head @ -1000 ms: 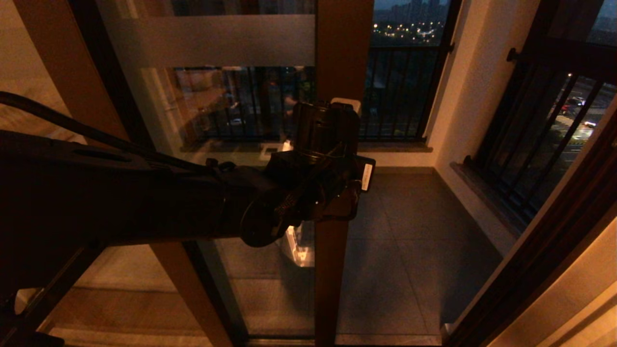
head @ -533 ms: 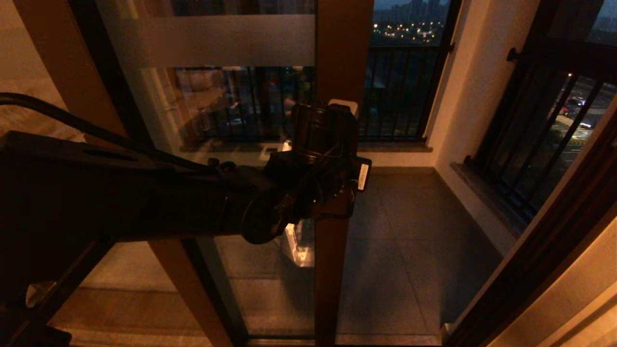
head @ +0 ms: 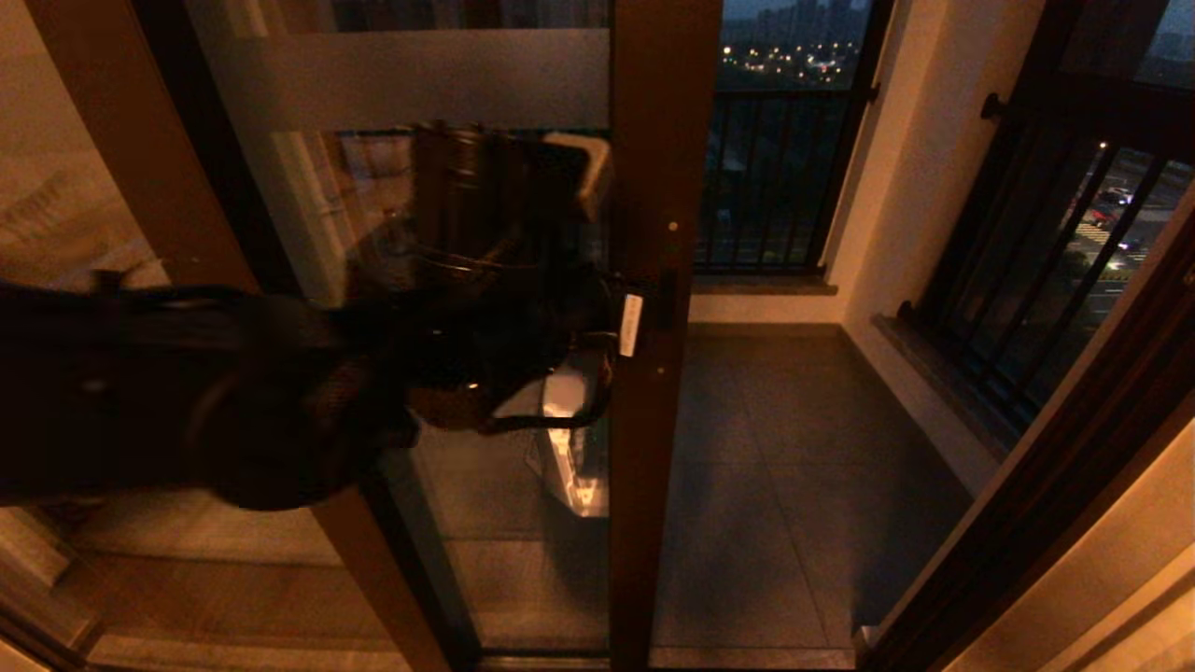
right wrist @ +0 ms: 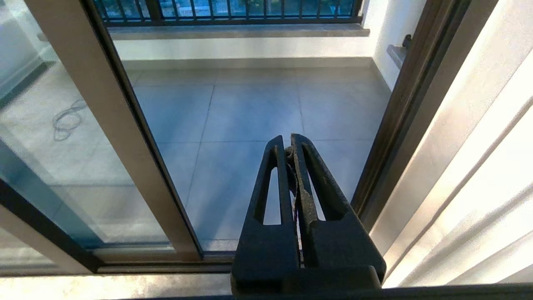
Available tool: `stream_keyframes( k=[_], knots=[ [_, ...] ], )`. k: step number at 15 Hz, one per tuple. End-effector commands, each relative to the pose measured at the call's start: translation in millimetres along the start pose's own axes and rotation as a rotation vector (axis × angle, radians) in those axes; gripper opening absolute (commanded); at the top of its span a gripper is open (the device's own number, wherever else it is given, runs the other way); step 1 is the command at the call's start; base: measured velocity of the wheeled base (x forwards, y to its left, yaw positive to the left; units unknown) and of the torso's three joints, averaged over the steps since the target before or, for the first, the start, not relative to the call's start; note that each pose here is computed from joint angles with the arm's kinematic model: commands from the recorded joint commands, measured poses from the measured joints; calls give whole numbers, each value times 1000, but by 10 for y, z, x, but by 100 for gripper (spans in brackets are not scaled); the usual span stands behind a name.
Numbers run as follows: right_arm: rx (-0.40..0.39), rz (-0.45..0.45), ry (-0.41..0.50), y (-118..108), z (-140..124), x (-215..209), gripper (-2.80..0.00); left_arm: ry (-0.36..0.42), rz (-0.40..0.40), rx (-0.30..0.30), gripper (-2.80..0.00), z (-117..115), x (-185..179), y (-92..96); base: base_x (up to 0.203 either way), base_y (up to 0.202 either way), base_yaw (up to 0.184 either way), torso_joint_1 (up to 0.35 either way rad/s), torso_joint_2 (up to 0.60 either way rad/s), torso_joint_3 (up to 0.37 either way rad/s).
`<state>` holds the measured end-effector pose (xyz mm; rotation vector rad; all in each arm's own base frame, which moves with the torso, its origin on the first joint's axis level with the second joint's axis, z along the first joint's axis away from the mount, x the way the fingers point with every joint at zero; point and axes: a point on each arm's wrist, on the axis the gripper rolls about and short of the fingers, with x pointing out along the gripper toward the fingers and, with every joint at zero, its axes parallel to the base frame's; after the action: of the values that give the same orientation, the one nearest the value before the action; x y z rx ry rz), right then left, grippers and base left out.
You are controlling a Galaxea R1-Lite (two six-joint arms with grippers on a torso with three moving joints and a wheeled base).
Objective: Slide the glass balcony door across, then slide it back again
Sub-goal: Close the slid door
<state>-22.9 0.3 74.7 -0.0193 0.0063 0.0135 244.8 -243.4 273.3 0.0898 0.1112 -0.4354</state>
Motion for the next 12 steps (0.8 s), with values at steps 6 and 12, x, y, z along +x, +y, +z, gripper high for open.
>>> stream_keyframes(
  k=[6,12],
  knots=[
    [-1,0,3,0,-9,2,-280,-113,363,-45,-280,231,-2547,1175,0,0,0,0,0,0],
    [-1,0,3,0,-9,2,-280,-83,917,-12,-280,-384,-3736,1144,0,0,0,0,0,0]
  ],
)
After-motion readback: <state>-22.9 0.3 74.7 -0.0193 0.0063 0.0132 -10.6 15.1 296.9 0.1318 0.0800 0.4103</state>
